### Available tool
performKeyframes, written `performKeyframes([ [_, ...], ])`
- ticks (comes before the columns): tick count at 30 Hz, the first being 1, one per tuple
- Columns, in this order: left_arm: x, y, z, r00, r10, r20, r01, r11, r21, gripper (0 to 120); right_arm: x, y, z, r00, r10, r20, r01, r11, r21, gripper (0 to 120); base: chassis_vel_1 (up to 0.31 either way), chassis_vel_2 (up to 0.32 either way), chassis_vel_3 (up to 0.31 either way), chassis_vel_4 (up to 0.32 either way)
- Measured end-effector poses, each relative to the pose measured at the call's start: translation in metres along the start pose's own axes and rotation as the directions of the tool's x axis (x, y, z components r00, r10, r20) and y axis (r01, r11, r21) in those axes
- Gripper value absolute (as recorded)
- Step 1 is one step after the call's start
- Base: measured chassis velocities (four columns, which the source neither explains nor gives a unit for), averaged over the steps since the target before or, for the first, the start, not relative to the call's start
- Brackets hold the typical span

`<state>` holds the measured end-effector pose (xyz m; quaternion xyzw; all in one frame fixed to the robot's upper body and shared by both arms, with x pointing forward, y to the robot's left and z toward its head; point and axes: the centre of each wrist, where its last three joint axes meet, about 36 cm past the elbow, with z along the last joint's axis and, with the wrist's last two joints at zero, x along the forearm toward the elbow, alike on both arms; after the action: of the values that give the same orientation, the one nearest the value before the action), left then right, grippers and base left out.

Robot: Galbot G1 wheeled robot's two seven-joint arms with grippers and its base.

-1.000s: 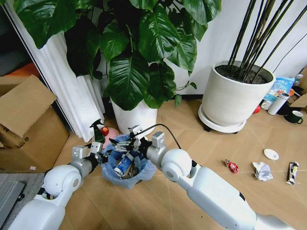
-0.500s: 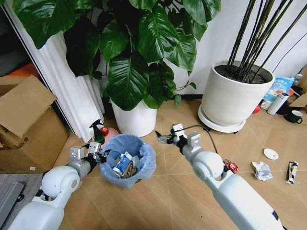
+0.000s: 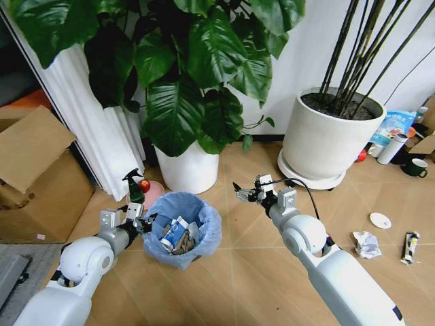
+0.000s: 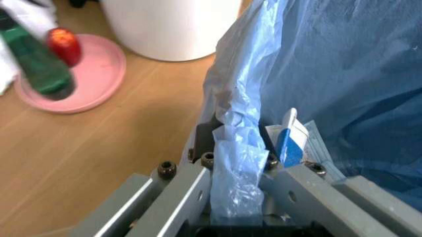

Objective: Pick up the trash bin and place the garbage on the floor into it.

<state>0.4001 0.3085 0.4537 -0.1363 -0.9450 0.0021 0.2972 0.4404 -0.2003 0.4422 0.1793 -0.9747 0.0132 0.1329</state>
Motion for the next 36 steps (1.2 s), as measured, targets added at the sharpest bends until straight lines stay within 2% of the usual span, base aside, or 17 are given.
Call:
performKeyframes([
  [23, 0.003, -0.004, 0.004, 1.0, 0.016, -0.006, -0.016, 1.0, -0.004, 0, 0.015, -0.01, 0.022, 0.997, 0.071, -0.017, -0.071, 0.997, -0.02, 100, -0.289, -0.293, 0.288, 0.293],
  [28, 0.005, -0.004, 0.005, 1.0, 0.014, -0.006, -0.014, 1.0, 0.001, 0, 0.013, -0.035, 0.053, 0.982, 0.158, -0.101, -0.156, 0.988, 0.02, 100, -0.091, -0.095, 0.092, 0.072],
  [29, 0.005, -0.004, 0.005, 1.0, 0.014, -0.006, -0.014, 1.0, 0.001, 0, 0.013, -0.035, 0.053, 0.982, 0.158, -0.101, -0.156, 0.988, 0.02, 100, 0.0, 0.0, 0.0, 0.0],
  [31, 0.006, -0.004, 0.005, 1.0, 0.012, -0.003, -0.012, 1.0, 0.003, 0, 0.021, -0.055, 0.072, 0.971, 0.173, -0.166, -0.169, 0.985, 0.036, 100, 0.053, 0.076, -0.055, -0.044],
  [33, 0.006, -0.004, 0.005, 1.0, 0.012, -0.002, -0.012, 1.0, 0.004, 0, 0.025, -0.061, 0.078, 0.967, 0.175, -0.183, -0.171, 0.985, 0.036, 100, 0.073, 0.086, -0.056, -0.056],
  [36, 0.006, -0.005, 0.005, 1.0, 0.013, 0.001, -0.013, 1.0, 0.004, 0, 0.04, -0.086, 0.096, 0.959, 0.169, -0.229, -0.164, 0.986, 0.042, 100, 0.06, 0.054, -0.042, -0.041],
])
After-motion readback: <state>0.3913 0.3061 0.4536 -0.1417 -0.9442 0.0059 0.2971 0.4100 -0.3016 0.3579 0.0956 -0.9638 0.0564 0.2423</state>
